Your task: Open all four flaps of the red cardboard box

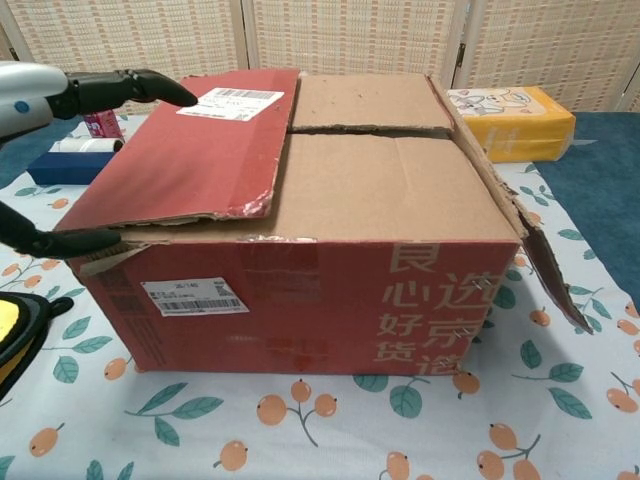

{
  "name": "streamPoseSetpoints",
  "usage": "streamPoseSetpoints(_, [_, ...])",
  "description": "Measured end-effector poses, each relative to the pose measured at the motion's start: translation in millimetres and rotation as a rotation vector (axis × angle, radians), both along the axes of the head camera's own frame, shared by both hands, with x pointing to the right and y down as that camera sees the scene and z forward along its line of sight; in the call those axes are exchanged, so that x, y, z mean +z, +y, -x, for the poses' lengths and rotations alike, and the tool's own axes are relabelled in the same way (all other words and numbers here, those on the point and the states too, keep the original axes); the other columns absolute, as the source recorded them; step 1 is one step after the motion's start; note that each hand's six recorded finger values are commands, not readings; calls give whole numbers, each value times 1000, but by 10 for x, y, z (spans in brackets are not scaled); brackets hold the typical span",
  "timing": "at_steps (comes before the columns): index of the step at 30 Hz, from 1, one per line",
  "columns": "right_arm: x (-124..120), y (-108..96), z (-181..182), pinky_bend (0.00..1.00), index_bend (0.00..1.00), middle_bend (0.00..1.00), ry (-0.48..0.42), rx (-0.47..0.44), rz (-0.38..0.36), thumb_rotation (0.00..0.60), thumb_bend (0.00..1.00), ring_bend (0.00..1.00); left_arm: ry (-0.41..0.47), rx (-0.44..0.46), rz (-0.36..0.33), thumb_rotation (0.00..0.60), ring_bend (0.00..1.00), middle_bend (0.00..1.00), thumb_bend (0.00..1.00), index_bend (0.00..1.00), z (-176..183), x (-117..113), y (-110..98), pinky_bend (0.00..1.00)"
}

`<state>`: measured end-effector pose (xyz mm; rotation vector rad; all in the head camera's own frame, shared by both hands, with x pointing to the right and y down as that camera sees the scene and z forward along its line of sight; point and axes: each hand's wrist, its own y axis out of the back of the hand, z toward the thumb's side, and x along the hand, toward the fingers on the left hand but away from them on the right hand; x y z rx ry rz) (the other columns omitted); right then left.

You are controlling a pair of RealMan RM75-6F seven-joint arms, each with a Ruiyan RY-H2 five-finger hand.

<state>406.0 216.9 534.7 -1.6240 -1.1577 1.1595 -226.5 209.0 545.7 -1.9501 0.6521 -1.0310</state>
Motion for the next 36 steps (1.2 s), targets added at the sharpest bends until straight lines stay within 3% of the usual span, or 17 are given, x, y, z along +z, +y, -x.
streamPoseSetpoints(6, [-3,-12,-14,0,0,0,-2,4,3,600,385,0,-20,10,-33,600,33,61,360,0,-118,20,-23,18])
streamPoseSetpoints(14, [-35,-26,-57,0,0,0,-11,18,-4,600,385,0,-56,13,-14,600,31,61,360,0,-236,119,-46,24])
streamPoseSetpoints(25, [-62,-22,-68,0,0,0,-18,18,-7,600,385,0,-39,15,-26,600,31,61,359,0,-382,118,-91,36])
streamPoseSetpoints(32, [-69,-18,-81,0,0,0,-21,20,-5,600,385,0,-17,11,-78,600,35,61,360,0,-438,61,-128,37])
streamPoseSetpoints(36, [-76,-17,-86,0,0,0,-24,20,-3,600,385,0,-7,1,-150,600,34,61,360,0,-454,5,-172,35])
